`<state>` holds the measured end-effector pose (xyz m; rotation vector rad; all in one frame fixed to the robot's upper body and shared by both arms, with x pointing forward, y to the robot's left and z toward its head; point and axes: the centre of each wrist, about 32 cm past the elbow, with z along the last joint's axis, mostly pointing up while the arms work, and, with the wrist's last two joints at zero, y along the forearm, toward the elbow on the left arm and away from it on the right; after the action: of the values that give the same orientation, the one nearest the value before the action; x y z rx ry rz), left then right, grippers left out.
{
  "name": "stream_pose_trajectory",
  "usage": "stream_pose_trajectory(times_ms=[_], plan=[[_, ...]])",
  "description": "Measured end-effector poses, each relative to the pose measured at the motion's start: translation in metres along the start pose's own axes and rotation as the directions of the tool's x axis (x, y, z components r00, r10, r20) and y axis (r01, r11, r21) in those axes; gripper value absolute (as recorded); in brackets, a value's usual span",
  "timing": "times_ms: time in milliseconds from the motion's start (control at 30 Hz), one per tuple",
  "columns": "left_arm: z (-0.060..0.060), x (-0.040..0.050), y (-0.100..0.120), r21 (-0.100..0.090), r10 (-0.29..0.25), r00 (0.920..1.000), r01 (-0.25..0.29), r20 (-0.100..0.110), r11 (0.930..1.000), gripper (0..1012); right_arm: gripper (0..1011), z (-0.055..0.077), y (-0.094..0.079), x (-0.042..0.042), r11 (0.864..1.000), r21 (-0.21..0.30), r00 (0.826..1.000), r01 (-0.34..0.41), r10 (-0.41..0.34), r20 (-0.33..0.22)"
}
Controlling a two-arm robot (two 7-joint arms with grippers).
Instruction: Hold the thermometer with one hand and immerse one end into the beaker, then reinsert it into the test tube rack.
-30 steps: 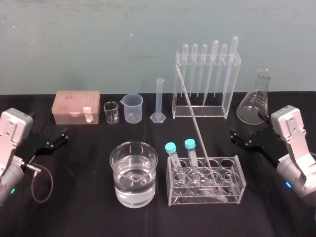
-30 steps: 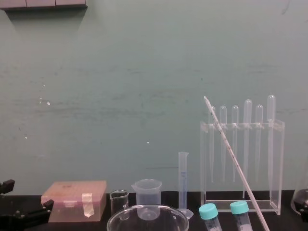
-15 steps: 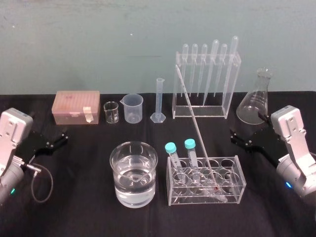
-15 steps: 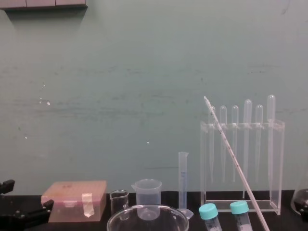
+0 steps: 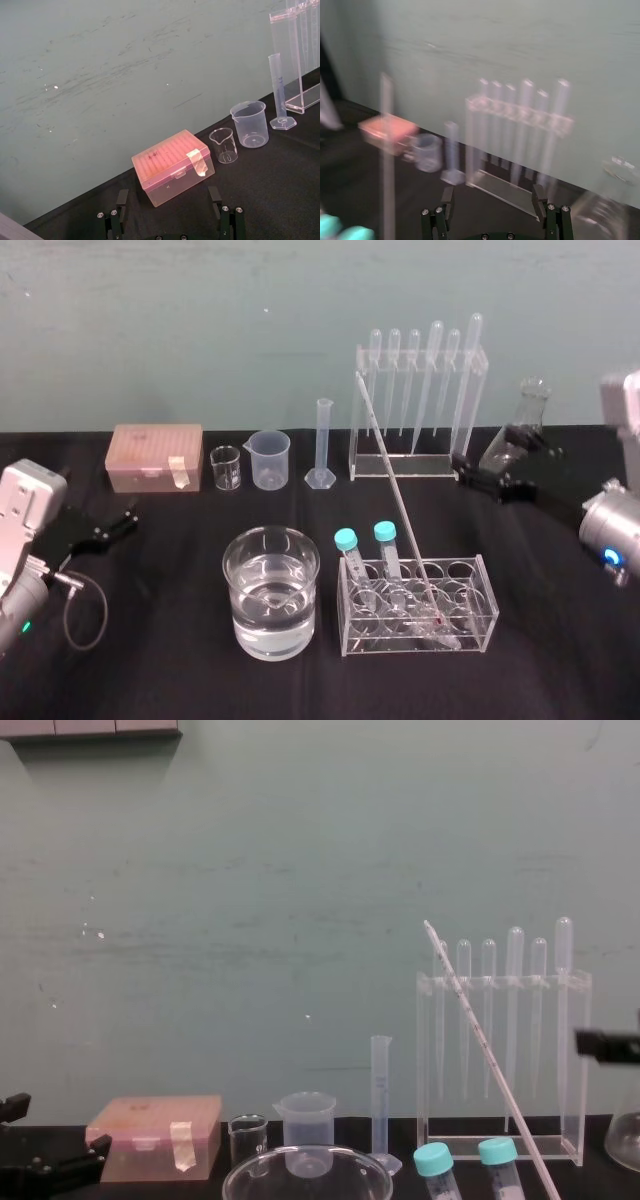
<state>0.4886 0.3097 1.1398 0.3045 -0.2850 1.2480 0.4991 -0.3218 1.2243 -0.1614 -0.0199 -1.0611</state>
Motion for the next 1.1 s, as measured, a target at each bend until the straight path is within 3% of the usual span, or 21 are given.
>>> stream_pose_trajectory(times_ms=[33, 167, 400, 733, 1100], plan=[[0.000, 0.0000, 0.000, 0.000, 0.000, 1.0000, 0.000, 0.000, 1.0000, 1008, 1003, 0.011, 0.000, 0.0010, 0.999, 0.002, 0.999, -0.042, 0.042, -0.022], [0.000, 0.0000, 0.000, 0.000, 0.000, 1.0000, 0.000, 0.000, 1.0000, 1008, 1003, 0.034, 0.002, 0.0013, 0.990, 0.003, 0.987, -0.144, 0.143, -0.071], [0.000, 0.0000, 0.000, 0.000, 0.000, 1.0000, 0.000, 0.000, 1.0000, 1008, 1003, 0.058, 0.016, 0.0000, 0.958, -0.018, 0.949, -0.287, 0.282, -0.141], [0.000, 0.0000, 0.000, 0.000, 0.000, 1.0000, 0.000, 0.000, 1.0000, 1008, 1003, 0.067, 0.052, -0.0094, 0.928, -0.108, 0.931, -0.356, 0.341, -0.133], [0.000, 0.0000, 0.000, 0.000, 0.000, 1.0000, 0.000, 0.000, 1.0000, 1008, 1003, 0.072, 0.071, -0.0186, 0.918, -0.147, 0.929, -0.368, 0.360, -0.083]])
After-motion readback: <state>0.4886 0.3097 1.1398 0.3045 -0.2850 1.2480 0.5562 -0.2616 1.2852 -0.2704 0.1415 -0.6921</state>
